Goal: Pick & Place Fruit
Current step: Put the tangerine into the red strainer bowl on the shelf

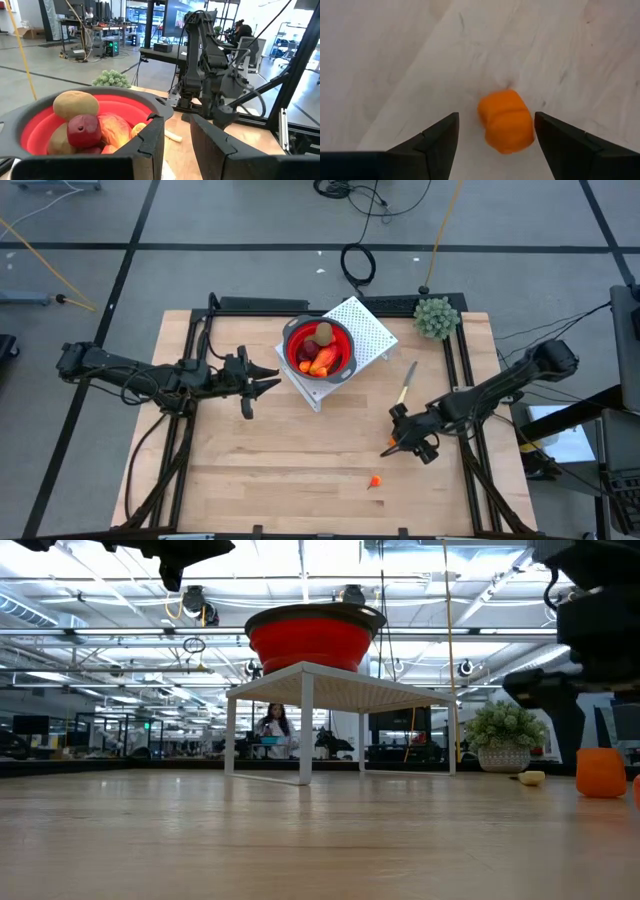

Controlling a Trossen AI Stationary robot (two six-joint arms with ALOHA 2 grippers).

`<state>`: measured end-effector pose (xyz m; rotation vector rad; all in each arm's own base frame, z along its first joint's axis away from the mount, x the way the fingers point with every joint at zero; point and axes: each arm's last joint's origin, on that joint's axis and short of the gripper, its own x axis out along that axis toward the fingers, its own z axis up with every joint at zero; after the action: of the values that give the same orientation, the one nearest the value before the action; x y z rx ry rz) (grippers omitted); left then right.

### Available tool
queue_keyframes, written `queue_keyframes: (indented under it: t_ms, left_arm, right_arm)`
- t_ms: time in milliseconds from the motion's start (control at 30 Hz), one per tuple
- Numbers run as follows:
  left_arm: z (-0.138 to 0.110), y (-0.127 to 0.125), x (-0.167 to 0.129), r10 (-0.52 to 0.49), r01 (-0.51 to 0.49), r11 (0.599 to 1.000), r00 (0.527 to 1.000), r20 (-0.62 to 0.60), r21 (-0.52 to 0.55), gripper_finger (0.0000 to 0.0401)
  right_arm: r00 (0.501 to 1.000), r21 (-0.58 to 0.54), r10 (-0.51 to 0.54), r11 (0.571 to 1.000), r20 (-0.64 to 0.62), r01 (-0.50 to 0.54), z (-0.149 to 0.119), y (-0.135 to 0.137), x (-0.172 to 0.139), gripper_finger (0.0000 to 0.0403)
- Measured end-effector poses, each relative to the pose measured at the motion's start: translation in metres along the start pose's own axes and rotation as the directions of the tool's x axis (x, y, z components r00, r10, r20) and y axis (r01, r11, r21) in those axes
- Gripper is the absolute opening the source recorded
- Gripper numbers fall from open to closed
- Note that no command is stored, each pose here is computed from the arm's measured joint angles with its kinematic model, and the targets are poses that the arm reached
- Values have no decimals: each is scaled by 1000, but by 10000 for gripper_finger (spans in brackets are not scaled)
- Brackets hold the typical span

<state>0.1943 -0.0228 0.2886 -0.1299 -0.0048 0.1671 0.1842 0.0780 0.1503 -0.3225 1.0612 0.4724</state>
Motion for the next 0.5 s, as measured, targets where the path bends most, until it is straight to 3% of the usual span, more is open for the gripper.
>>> queue_keyframes:
  t_ms: [267,500]
  left_arm:
    - [0,0,0,0,0,1000,1000,0,-9,93]
    - [0,0,0,0,0,1000,1000,-1,-8,93]
  right_arm:
    - [1000,-22,-17,1000,-4,17,2,-1,8,241]
    - [1000,-23,-17,1000,-7,17,2,-1,9,204]
